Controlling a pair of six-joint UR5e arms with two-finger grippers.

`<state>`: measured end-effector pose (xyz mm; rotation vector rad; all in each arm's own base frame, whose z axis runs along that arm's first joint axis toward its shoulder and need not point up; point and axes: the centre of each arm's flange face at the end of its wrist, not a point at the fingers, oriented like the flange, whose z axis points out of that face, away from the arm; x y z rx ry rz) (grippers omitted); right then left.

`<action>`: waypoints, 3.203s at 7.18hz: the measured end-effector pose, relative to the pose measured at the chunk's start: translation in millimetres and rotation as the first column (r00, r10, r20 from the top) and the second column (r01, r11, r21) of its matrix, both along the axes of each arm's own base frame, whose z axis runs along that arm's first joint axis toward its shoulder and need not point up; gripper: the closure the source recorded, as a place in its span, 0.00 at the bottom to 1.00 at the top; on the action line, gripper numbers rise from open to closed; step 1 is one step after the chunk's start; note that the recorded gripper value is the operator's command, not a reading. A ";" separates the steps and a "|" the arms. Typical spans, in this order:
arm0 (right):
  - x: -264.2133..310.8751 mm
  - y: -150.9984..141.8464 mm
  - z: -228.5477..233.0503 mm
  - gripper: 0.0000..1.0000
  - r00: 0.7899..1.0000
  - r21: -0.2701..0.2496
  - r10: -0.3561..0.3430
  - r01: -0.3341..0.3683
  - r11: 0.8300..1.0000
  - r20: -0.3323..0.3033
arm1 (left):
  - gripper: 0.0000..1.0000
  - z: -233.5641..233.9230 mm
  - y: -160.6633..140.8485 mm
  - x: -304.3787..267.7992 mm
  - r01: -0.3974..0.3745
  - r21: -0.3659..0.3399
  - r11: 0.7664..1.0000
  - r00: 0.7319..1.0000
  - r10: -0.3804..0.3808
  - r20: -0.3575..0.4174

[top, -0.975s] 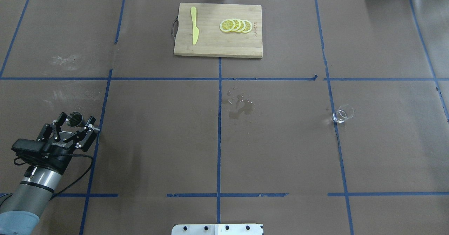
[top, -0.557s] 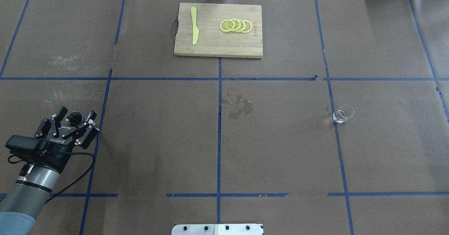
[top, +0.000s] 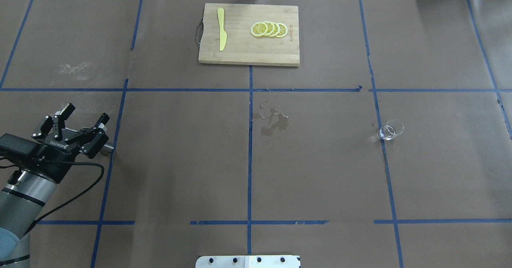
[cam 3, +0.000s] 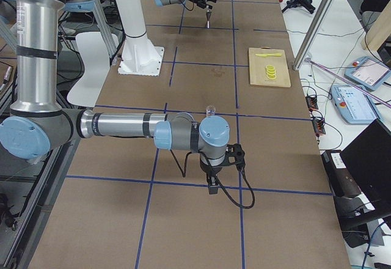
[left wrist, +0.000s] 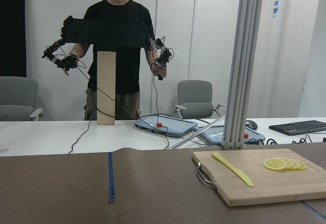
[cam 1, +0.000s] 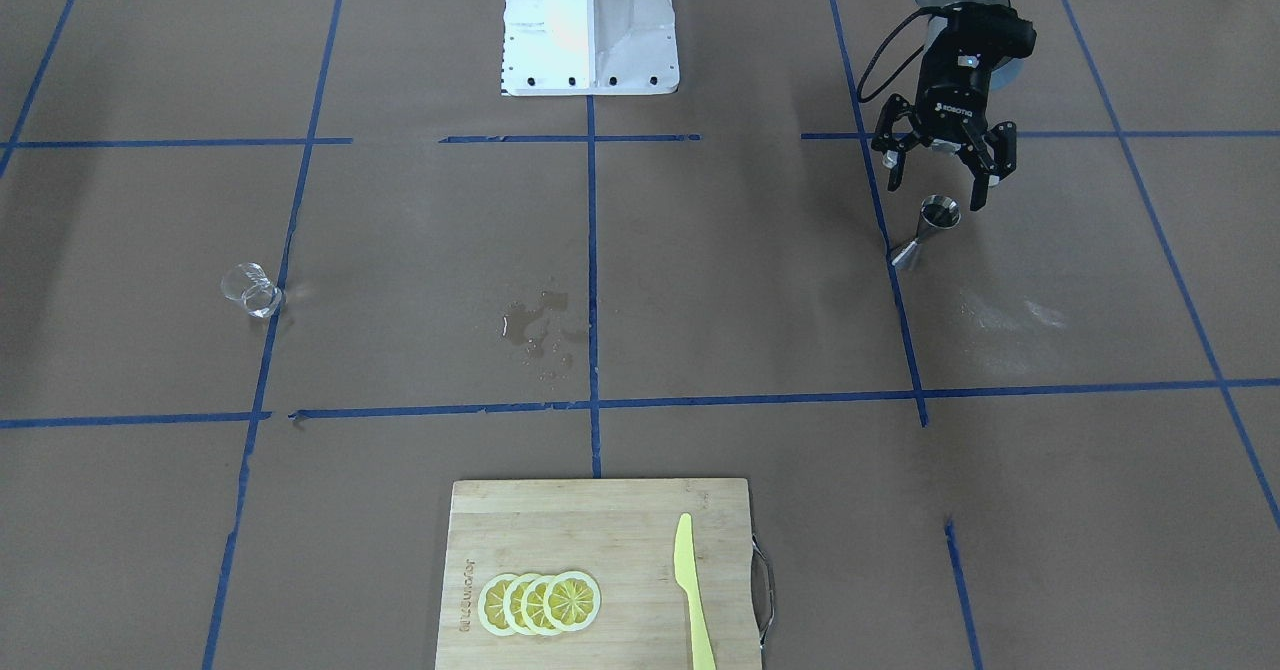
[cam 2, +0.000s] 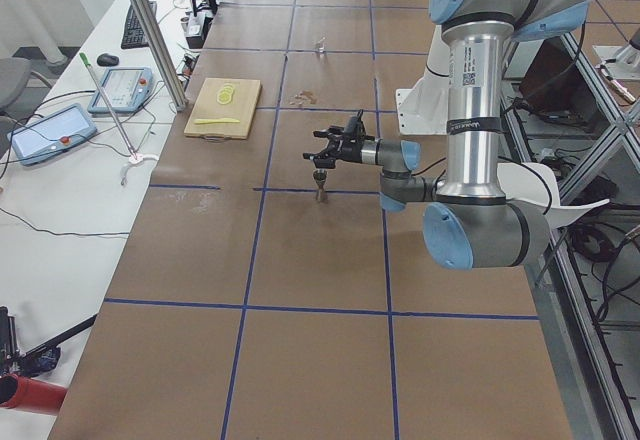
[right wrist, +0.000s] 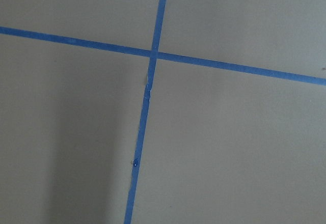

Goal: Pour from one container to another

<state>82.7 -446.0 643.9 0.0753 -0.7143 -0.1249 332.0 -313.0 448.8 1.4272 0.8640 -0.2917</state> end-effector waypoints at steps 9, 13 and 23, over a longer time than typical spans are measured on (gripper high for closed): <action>0.3 3.1 5.4 0.00 1.000 -0.009 -0.003 0.003 1.000 -0.005 | 0.00 41.4 -211.9 -311.0 -0.399 -0.374 0.837 0.666 0.545 0.509; 0.4 5.9 17.7 0.00 1.000 -0.035 -0.002 0.002 0.999 -0.007 | 0.00 158.4 -208.5 -402.4 -0.354 -0.729 0.585 0.688 0.691 0.220; 0.3 2.2 11.5 0.00 1.000 -0.028 -0.001 0.001 1.000 -0.004 | 0.00 171.1 -188.4 -394.9 -0.500 -0.812 0.300 0.709 0.681 -0.185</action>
